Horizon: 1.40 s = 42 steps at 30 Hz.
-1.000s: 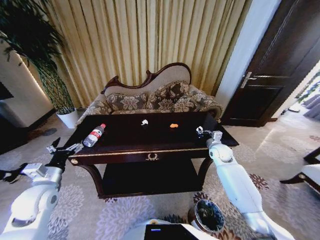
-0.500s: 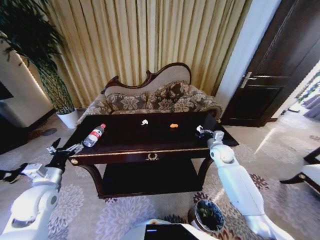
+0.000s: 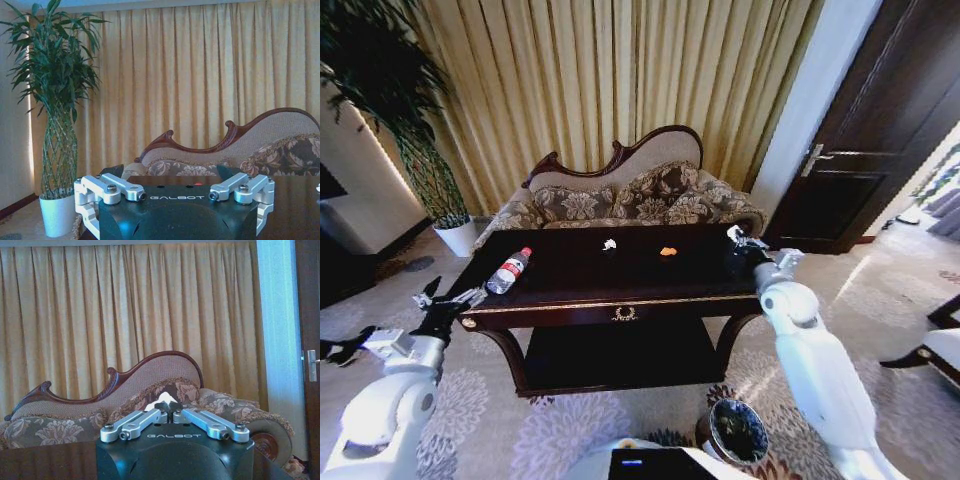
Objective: Move to the front of the table and place the trash on the table into the trash bin.
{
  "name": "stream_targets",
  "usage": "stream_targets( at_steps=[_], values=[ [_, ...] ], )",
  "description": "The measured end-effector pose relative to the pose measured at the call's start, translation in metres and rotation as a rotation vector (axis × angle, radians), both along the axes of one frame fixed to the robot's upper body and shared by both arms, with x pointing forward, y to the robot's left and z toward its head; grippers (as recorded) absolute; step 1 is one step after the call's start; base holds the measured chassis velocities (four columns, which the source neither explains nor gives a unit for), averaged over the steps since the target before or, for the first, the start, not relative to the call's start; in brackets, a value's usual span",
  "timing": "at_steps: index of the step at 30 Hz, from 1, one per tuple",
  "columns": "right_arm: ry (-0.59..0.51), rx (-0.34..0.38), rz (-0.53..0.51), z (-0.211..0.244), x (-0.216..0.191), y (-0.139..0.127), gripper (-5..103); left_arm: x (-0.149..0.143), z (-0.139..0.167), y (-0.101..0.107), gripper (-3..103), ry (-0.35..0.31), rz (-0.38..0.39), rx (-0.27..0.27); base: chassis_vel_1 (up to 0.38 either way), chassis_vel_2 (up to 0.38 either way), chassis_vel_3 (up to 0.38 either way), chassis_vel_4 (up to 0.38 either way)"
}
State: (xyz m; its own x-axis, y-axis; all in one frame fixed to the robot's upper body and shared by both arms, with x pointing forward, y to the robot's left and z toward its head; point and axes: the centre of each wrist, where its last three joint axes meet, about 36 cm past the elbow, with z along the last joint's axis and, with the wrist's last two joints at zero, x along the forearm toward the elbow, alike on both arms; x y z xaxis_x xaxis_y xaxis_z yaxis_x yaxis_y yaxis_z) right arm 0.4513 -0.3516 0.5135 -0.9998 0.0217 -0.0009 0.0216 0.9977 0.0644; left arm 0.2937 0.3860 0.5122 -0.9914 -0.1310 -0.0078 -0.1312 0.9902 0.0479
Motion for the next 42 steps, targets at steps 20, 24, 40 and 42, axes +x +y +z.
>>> stream_targets(
  at_steps=[20, 24, 40, 42],
  values=[
    [0.027, -0.004, -0.016, -0.016, -0.016, -0.002, 1, -0.001, 0.006, -0.004, 100, 0.002, -0.005, 0.014, 0.058, -0.053, -0.052, 0.054],
    [0.031, -0.004, -0.022, -0.018, -0.017, -0.004, 1, -0.001, 0.006, -0.005, 100, 0.002, -0.007, 0.013, 0.110, -0.112, -0.092, 0.111],
    [0.064, -0.013, -0.048, -0.036, -0.027, -0.010, 1, 0.000, 0.005, -0.005, 100, 0.004, -0.005, 0.010, 0.080, -0.079, -0.085, 0.083],
    [0.067, -0.013, -0.050, -0.037, -0.027, -0.010, 1, -0.001, 0.005, -0.005, 100, 0.004, -0.004, 0.009, 0.112, -0.108, -0.096, 0.110]
  ],
)
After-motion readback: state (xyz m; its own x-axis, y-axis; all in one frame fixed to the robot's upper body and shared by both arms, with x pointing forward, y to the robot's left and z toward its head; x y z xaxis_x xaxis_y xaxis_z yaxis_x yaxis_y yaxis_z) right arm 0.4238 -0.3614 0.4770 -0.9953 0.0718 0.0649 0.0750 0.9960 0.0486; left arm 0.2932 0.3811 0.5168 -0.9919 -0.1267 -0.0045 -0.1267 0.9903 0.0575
